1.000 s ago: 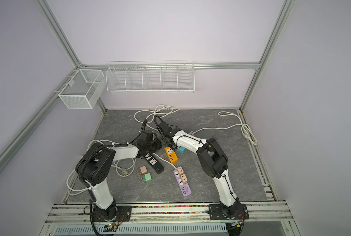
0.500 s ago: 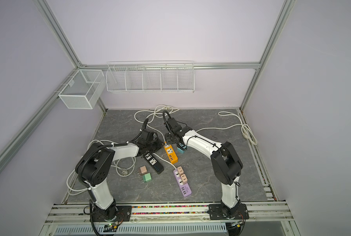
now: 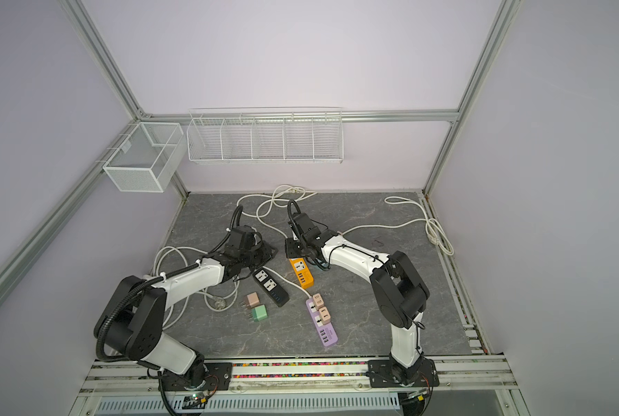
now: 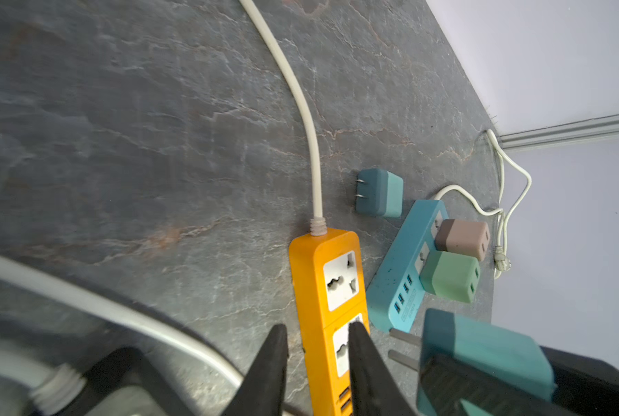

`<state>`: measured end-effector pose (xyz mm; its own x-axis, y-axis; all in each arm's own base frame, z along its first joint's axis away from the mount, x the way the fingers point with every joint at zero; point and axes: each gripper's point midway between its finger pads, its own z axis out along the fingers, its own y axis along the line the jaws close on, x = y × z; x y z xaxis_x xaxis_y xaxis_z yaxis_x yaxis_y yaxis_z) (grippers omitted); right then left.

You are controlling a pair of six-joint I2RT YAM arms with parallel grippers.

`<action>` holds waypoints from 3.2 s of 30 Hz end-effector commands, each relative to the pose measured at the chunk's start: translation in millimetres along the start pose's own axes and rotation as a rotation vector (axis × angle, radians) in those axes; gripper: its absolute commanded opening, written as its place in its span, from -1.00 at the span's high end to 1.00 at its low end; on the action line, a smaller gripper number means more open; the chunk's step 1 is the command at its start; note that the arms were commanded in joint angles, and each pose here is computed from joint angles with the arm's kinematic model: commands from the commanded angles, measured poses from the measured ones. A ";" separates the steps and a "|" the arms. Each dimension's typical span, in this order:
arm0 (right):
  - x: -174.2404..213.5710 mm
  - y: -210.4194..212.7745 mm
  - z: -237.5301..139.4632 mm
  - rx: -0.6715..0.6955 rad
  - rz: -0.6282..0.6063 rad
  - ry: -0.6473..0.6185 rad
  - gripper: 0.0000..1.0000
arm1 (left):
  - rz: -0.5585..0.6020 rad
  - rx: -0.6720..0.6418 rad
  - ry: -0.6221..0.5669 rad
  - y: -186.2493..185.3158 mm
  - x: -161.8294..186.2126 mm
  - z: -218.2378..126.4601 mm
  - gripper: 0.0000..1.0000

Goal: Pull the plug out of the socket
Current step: 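Carry the teal adapter toward the black strip, set it down, open right gripper, then move the right gripper over the blue strip toward the mint-green adapter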

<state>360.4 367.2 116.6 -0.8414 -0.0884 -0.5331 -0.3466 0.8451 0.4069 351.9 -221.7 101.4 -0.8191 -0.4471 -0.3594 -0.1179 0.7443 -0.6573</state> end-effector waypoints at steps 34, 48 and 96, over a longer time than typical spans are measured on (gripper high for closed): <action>21.4 38.2 111.0 -0.123 0.104 0.068 0.31 | 0.056 -0.119 -0.165 31.2 -8.2 -62.9 0.18; 12.6 38.3 92.0 -0.077 0.058 0.059 -0.03 | 0.060 -0.108 -0.160 28.0 -9.1 -62.9 0.18; 55.6 -96.6 -69.3 0.473 0.130 -0.074 -0.78 | 0.186 0.045 -0.067 -19.4 28.0 -52.2 -0.80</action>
<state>313.4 263.1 100.2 -0.8434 -0.0094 -0.5372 -0.0914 0.9878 0.1262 297.1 -217.1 134.9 -0.7974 -0.3418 -0.4974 0.0399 0.7925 -0.6085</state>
